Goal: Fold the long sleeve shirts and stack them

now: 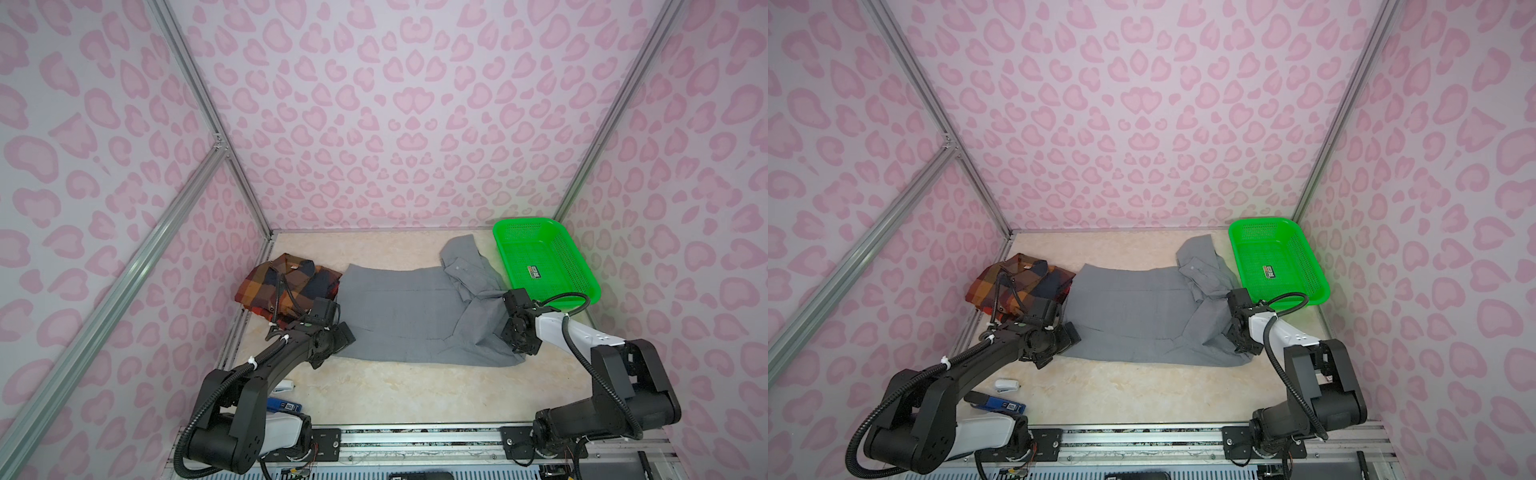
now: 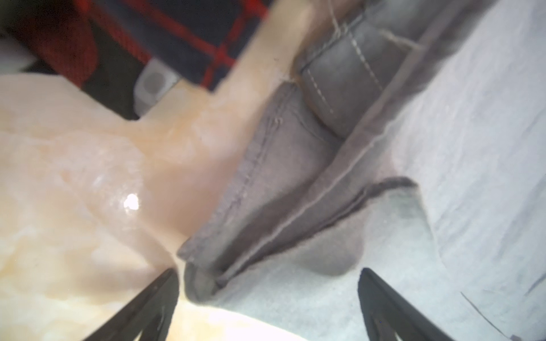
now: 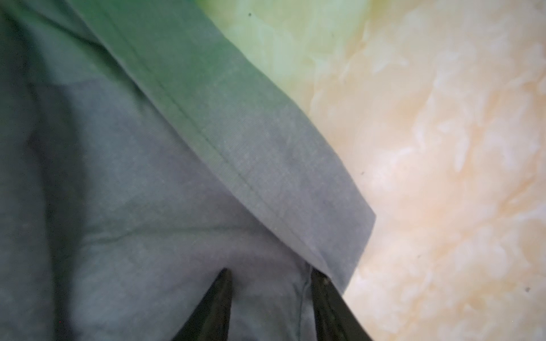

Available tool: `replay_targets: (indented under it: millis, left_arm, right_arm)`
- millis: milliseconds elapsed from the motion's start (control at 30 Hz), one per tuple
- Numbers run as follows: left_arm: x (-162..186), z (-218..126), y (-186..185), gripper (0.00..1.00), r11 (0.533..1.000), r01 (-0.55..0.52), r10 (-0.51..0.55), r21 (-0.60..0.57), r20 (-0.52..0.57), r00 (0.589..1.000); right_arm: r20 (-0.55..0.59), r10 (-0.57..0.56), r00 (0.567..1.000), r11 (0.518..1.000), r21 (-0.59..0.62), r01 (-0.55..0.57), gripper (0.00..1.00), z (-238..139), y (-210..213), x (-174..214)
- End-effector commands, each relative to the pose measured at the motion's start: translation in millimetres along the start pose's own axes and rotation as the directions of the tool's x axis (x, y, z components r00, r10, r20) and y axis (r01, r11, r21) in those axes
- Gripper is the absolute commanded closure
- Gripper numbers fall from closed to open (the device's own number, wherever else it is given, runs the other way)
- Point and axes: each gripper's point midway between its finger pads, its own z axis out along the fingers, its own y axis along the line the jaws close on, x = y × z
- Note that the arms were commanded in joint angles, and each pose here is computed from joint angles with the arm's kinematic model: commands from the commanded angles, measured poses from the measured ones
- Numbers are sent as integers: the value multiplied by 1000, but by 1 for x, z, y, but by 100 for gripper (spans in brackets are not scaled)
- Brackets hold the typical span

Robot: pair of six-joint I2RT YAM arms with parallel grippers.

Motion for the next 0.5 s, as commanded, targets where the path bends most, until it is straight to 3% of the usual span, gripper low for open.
replay_targets:
  millis: [0,133,333,467]
  left_arm:
    - [30,7,24,3,998,29,-35,-60,-104,994]
    - [27,-10,12,3,999,42,-43,-6,-76,996]
    - [9,-50,-13,2,997,4,-6,71,27,1000]
    - [-9,-68,-22,2,997,-56,50,61,99,994]
  right_arm:
    - [-84,-84,993,995,-54,79,56,-2,7,22]
    - [-9,-104,994,992,-69,104,53,-25,9,9]
    - [156,-125,980,984,-106,143,49,-88,13,-36]
    - [231,-226,946,923,-261,284,46,-127,56,-53]
